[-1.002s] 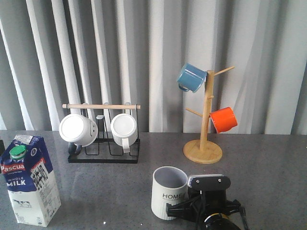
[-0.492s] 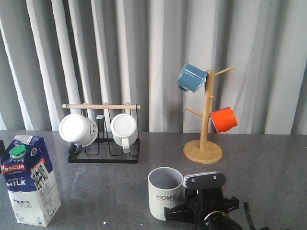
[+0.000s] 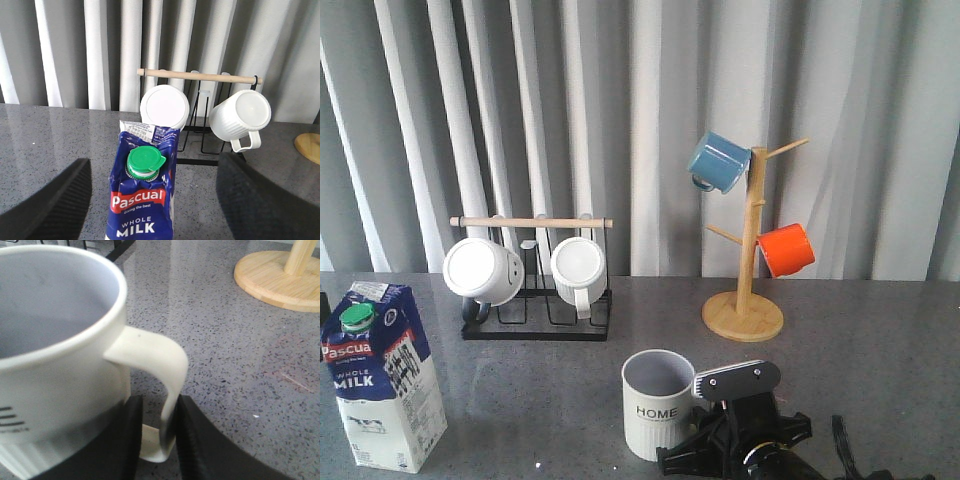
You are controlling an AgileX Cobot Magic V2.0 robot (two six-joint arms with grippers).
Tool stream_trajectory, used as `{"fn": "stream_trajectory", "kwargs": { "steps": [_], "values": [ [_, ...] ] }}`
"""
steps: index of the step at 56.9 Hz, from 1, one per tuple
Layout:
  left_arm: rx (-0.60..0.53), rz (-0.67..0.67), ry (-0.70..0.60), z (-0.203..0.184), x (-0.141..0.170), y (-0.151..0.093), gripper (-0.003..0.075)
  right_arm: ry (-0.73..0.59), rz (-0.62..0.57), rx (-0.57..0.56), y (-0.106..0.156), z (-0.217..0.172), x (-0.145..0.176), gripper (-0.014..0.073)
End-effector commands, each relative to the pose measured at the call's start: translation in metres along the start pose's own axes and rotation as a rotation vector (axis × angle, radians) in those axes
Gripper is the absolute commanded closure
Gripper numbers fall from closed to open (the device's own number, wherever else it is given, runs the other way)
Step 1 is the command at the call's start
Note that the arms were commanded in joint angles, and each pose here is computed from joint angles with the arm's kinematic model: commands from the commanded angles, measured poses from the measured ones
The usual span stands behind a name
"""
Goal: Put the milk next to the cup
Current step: 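Slide the white mug with the right gripper toward the table center, then open the right gripper and withdraw it from the mug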
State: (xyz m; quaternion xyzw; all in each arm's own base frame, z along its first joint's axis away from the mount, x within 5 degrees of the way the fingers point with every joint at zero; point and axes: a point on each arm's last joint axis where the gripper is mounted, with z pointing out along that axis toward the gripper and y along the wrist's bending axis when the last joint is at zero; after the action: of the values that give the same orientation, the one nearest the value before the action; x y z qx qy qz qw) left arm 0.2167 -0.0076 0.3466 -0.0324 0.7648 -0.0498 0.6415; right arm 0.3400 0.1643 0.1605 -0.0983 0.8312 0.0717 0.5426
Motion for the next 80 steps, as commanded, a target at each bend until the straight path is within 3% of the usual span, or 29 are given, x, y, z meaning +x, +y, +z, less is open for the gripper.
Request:
{"fn": "stream_trajectory", "kwargs": {
  "steps": [1,12,31,43,49,58,65,69,73,80],
  "values": [
    [0.013,-0.022,-0.122,-0.005,-0.02,-0.002,0.0225,-0.134,0.001,-0.002,-0.001,-0.011,-0.032,0.0343],
    [0.013,-0.022,-0.122,-0.005,-0.02,-0.002,0.0225,-0.147,0.005,0.003,-0.003,-0.019,-0.033,0.0239],
    [0.013,-0.022,-0.122,-0.005,-0.02,-0.002,0.0225,-0.211,0.004,0.052,-0.021,-0.065,-0.015,0.0229],
    [0.013,-0.022,-0.122,-0.005,-0.02,-0.002,0.0225,-0.34,-0.137,0.012,-0.04,-0.112,-0.059,0.0229],
    [0.013,-0.022,-0.122,-0.005,-0.02,-0.002,0.0225,-0.434,-0.195,0.045,-0.06,-0.141,-0.082,0.0229],
    [0.013,-0.022,-0.122,-0.005,-0.02,-0.002,0.0225,-0.518,-0.161,0.111,-0.09,-0.185,-0.109,0.0237],
    [0.013,-0.022,-0.122,-0.005,-0.02,-0.002,0.0225,-0.537,-0.146,0.139,-0.104,-0.218,-0.125,0.0302],
    [0.013,-0.022,-0.122,-0.005,-0.02,-0.002,0.0225,-0.556,-0.144,0.143,-0.106,-0.233,-0.129,0.042],
    [0.013,-0.022,-0.122,-0.005,-0.02,-0.002,0.0225,-0.574,-0.11,0.139,-0.108,-0.244,-0.13,0.0606],
    [0.013,-0.022,-0.122,-0.005,-0.02,-0.002,0.0225,-0.592,-0.036,0.128,-0.109,-0.251,-0.131,0.0605]
  ]
}}
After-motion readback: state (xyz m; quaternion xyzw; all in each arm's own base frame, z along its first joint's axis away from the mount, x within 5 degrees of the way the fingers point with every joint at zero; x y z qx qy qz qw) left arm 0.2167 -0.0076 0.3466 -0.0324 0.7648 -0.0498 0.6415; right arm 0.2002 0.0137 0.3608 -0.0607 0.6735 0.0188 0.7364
